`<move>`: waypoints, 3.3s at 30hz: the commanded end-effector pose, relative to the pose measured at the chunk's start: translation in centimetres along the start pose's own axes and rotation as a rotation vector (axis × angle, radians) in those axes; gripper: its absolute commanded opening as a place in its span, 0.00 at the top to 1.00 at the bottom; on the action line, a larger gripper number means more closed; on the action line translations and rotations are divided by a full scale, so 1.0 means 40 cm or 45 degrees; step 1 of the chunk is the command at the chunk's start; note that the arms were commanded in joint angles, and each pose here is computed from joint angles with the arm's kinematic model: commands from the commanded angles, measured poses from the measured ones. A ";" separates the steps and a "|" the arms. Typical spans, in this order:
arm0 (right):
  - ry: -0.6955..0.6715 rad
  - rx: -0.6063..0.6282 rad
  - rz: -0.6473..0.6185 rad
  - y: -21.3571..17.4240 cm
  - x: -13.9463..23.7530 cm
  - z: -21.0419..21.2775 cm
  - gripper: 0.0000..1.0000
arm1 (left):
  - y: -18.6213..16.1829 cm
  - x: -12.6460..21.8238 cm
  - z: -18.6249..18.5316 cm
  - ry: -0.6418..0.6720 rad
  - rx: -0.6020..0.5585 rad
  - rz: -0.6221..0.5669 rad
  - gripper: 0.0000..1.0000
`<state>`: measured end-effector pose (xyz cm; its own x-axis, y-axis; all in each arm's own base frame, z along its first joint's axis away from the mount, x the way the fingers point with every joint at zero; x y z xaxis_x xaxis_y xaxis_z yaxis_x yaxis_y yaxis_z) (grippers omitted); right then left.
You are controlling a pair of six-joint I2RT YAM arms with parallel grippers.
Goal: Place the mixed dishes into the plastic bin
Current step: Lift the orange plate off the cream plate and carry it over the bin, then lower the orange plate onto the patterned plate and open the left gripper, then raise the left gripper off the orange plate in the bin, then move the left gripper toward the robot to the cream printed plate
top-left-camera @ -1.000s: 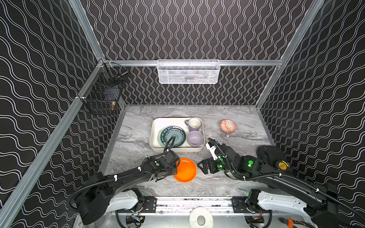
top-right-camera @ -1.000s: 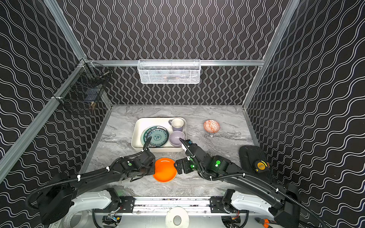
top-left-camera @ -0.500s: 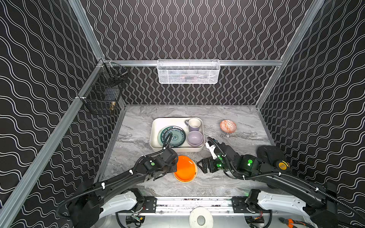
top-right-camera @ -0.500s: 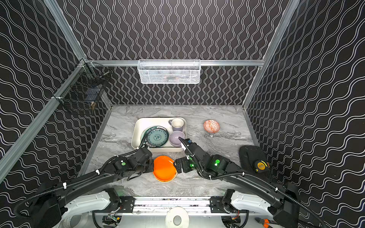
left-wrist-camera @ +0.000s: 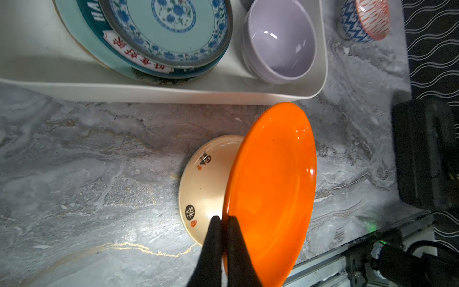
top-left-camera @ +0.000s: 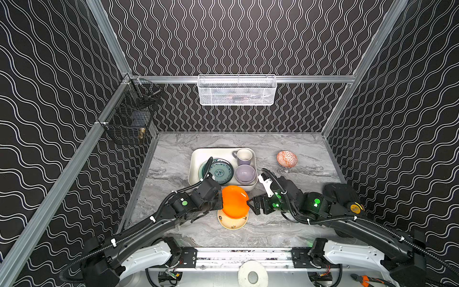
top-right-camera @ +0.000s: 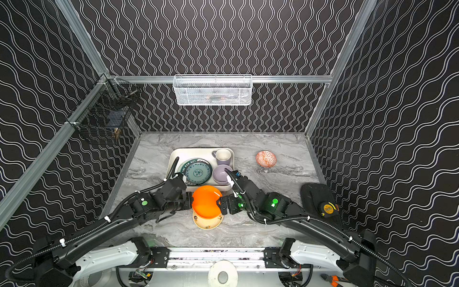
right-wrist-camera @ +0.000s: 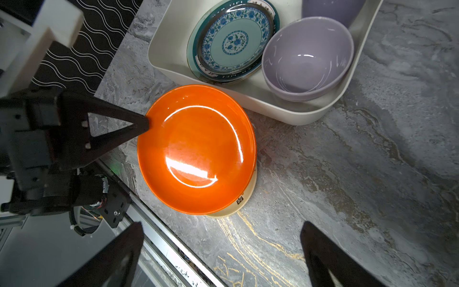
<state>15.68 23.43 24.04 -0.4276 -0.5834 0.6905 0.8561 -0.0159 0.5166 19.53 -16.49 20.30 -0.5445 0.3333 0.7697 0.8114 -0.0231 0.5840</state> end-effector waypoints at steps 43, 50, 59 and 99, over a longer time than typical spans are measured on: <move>-0.029 -0.041 -0.085 0.192 0.021 -0.077 0.01 | 0.308 -0.307 0.338 0.188 0.325 0.054 1.00; -0.021 -0.046 -0.087 0.193 0.019 -0.082 0.01 | 0.281 -0.305 0.346 0.221 0.322 0.090 1.00; -0.011 -0.049 -0.081 0.191 0.016 -0.083 0.01 | 0.235 -0.311 0.353 0.228 0.328 0.131 0.98; -0.083 -0.089 0.148 -0.054 -0.074 -0.070 0.01 | -0.174 -0.174 0.097 0.028 0.080 0.257 0.44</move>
<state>15.82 22.62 19.67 -0.2996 -0.5460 0.7824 0.9196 0.0532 0.3893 18.22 -14.63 10.04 -0.3452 0.3031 0.8882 0.9221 -0.0668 0.3811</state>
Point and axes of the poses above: each gripper's point midway between its finger pads, its own x axis back along the fingers, its own z axis along the line the jaws close on, y = z × x, the point moved 5 cm from there along x, back along the fingers, and after that the axes turned 14 degrees about -x, right-handed, at the moved point
